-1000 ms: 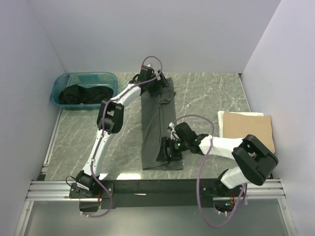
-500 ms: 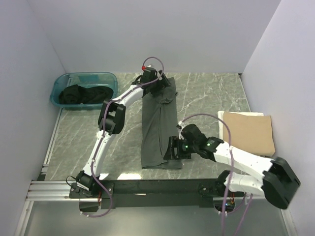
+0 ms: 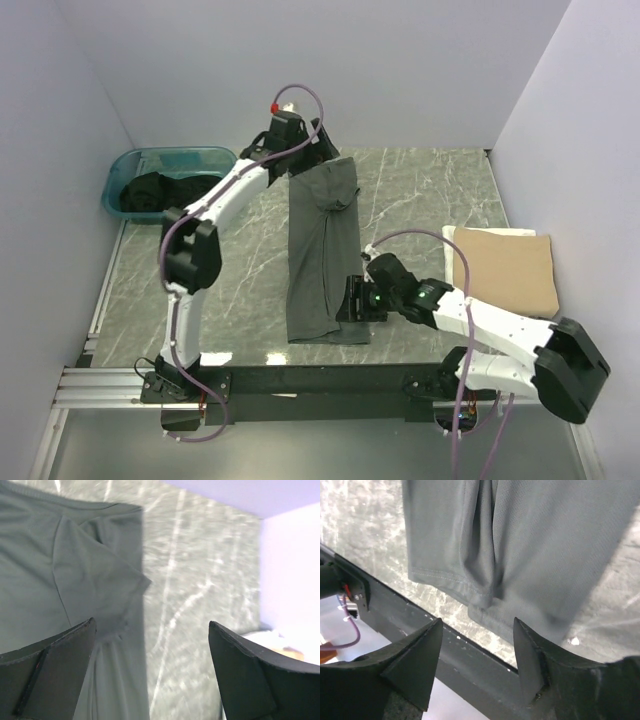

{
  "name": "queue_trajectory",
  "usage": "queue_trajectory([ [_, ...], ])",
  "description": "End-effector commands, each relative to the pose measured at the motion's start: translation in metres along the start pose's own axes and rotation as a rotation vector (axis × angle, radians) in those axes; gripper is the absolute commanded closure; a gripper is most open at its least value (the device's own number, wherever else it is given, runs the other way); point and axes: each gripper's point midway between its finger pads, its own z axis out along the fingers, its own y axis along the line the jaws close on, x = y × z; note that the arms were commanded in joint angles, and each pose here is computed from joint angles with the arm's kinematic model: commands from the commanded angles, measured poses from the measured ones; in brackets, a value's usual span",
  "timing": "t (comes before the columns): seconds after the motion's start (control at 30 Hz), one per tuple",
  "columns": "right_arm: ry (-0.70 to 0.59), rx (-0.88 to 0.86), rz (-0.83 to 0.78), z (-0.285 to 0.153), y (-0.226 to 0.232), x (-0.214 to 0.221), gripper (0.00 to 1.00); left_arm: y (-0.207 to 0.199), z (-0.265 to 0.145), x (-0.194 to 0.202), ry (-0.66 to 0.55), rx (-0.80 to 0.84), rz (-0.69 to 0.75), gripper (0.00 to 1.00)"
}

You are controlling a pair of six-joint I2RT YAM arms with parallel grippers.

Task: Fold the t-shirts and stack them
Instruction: Fold the tshirt

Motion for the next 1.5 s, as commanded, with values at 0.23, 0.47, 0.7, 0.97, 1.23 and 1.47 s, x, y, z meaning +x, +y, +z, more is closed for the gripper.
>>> queue_trajectory([
  [0.23,0.007,0.036,-0.056,0.038,0.019,-0.026,0.39,0.006,-0.018,0.023,0.043,0.012,0.117,0.01],
  [0.47,0.075,0.063,-0.046,0.056,0.018,-0.012,0.50,0.037,0.031,0.057,0.145,-0.045,0.112,0.00],
  [0.7,0.106,0.086,-0.044,0.060,0.014,-0.001,0.84,0.062,0.061,0.082,0.200,-0.082,0.094,0.01],
  [0.97,0.133,0.048,-0.026,0.045,0.025,0.023,0.95,0.086,0.075,0.097,0.220,-0.146,0.083,0.01],
  [1.23,0.161,0.039,0.042,0.043,0.023,0.048,0.94,0.100,0.076,0.100,0.228,-0.214,0.077,0.01],
  [1.47,0.140,0.078,0.068,0.045,0.014,0.050,0.87,0.093,0.069,0.101,0.239,-0.178,0.090,0.01],
])
